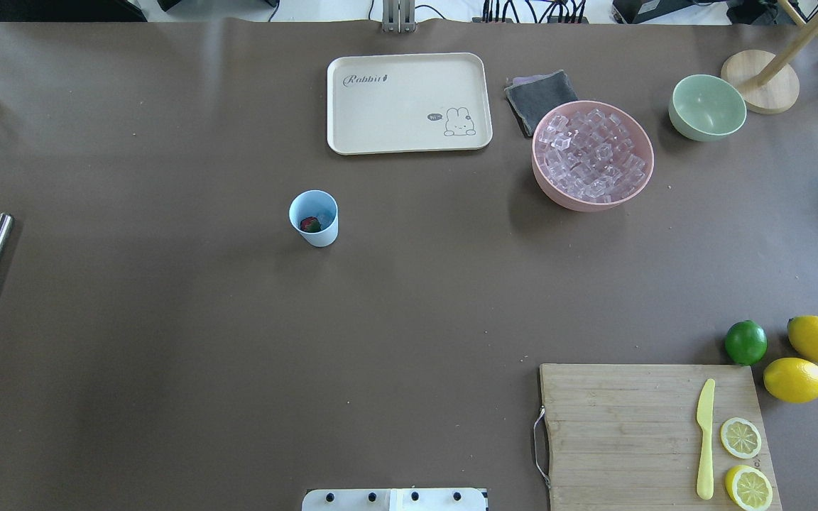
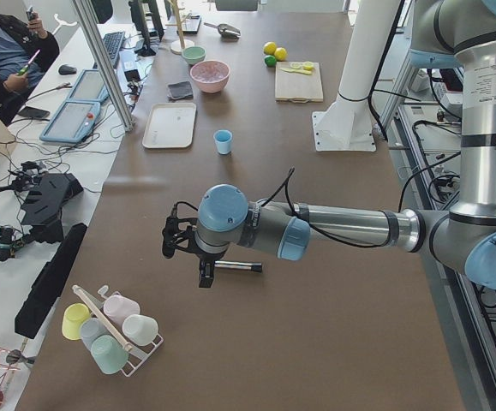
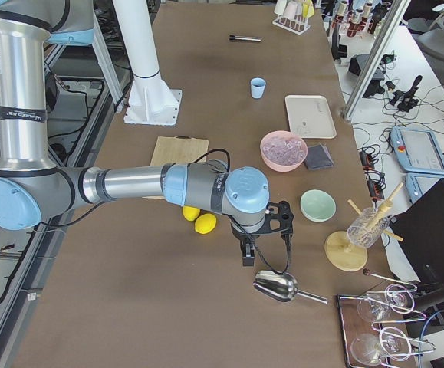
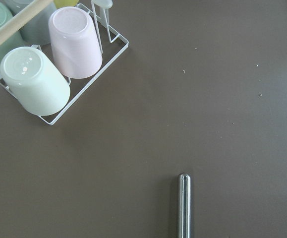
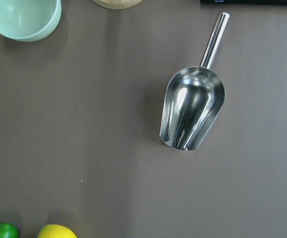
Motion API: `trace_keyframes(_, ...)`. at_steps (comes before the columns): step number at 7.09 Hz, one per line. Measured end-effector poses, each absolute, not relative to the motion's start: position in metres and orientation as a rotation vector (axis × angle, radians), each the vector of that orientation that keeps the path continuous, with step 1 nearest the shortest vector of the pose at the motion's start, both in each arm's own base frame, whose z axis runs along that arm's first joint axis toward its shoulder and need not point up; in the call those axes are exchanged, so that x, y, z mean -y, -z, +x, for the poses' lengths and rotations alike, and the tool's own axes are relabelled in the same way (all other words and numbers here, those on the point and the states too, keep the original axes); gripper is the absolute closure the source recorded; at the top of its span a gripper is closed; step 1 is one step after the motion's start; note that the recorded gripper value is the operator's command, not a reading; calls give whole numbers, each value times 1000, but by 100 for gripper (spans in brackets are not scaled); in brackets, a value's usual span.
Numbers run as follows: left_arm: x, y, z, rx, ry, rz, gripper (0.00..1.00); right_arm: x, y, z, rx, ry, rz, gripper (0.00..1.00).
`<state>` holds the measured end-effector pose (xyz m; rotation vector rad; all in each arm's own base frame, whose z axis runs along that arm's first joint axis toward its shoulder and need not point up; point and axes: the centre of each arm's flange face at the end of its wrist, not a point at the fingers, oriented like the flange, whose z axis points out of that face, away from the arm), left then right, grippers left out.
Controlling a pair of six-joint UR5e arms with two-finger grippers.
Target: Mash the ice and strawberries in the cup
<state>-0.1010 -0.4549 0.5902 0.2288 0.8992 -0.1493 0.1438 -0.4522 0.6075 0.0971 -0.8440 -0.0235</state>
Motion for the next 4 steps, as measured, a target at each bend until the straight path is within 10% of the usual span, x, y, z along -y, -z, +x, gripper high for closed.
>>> trace_keyframes(4,441,-611,-100,-861,156,218,2,463,-611,150,756,-2,58,0)
